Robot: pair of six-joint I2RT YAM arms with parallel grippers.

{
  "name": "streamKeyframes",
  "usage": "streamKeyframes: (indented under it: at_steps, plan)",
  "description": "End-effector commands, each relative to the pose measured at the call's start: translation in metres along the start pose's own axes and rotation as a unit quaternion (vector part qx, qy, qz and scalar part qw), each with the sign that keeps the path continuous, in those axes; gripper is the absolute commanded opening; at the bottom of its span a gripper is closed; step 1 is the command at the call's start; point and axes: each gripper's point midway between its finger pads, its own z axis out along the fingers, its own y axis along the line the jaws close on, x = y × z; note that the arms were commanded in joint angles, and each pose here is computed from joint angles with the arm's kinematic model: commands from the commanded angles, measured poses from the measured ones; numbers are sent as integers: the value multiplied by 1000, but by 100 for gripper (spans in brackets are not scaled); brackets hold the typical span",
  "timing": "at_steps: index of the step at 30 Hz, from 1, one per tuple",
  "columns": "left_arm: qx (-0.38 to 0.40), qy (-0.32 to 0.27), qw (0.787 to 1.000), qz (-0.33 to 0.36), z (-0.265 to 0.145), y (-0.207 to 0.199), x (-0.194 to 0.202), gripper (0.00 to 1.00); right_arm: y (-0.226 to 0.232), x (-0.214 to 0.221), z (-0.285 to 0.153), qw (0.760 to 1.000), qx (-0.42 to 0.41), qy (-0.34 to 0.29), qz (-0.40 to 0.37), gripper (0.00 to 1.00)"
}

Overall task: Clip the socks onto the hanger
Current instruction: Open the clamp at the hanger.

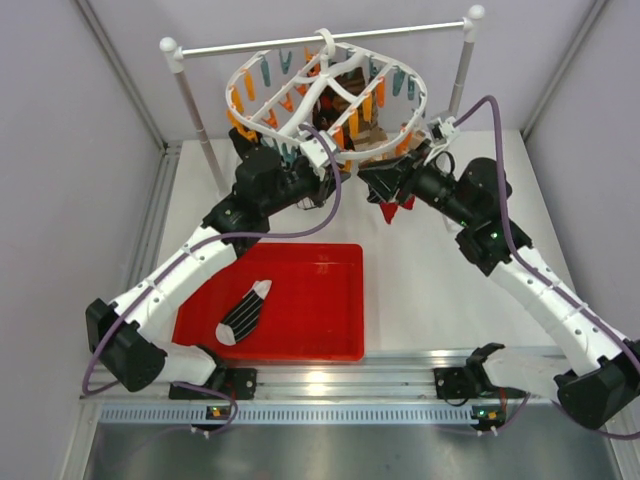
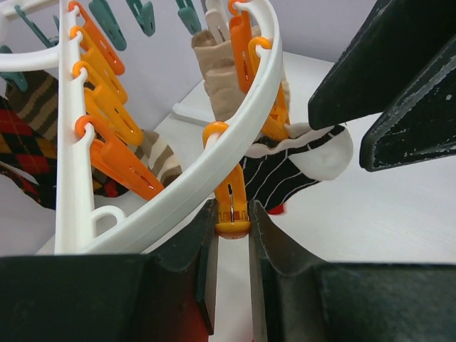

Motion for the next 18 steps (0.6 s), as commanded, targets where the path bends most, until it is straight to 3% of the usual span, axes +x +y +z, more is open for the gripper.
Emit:
streamKeyframes:
  at_steps: [1,18]
  plan:
    - [21,4,1000,-13,1,-13,-7,4,6,-21,12,998,1,-54,-26,38]
    - [30,9,999,-26,6,-24,-12,7,-16,-1,28,996,64,-50,-22,36]
